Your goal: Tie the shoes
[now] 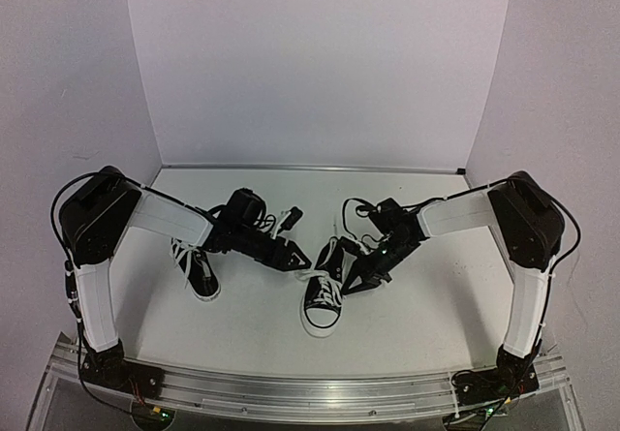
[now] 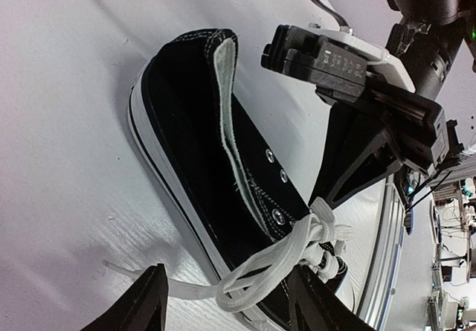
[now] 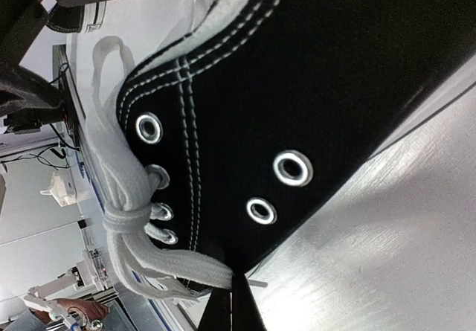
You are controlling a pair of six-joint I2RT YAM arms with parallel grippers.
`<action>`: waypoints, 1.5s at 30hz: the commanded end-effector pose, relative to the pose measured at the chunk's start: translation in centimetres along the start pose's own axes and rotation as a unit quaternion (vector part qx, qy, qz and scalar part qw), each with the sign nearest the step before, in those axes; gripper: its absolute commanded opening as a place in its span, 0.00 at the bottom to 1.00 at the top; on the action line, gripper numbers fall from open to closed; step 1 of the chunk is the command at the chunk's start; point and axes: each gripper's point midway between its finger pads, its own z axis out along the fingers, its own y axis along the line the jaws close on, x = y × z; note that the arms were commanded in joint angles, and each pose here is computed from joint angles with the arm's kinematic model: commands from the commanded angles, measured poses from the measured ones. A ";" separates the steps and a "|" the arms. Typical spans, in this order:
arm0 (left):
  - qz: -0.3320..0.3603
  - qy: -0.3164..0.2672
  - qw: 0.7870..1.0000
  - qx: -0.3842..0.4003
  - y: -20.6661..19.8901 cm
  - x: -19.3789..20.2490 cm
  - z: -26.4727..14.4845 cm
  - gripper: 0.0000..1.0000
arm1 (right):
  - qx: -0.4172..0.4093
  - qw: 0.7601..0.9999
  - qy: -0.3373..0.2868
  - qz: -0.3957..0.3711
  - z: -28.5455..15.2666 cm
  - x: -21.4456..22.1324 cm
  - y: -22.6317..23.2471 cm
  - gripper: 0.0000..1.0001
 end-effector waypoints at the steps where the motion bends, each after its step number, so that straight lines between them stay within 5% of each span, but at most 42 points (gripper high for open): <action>1: 0.024 -0.016 1.000 0.003 -0.6 -1.9 -1.0 0.57 | 0.008 1.000 -0.002 -0.007 -0.6 0.3 0.6 0.00; 29: 0.047 -0.027 0.997 0.050 -2.0 -2.6 -0.9 0.51 | 0.034 0.998 -0.006 0.046 -2.2 3.5 -1.4 0.00; 35: 0.036 -0.024 0.996 0.080 -2.8 -2.6 -0.7 0.49 | 0.030 0.998 -0.027 0.044 -3.4 2.6 0.0 0.45; 45: 0.024 -0.019 0.996 0.085 -2.5 -2.8 0.0 0.44 | -0.008 0.999 -0.039 0.021 -3.6 1.6 3.8 0.46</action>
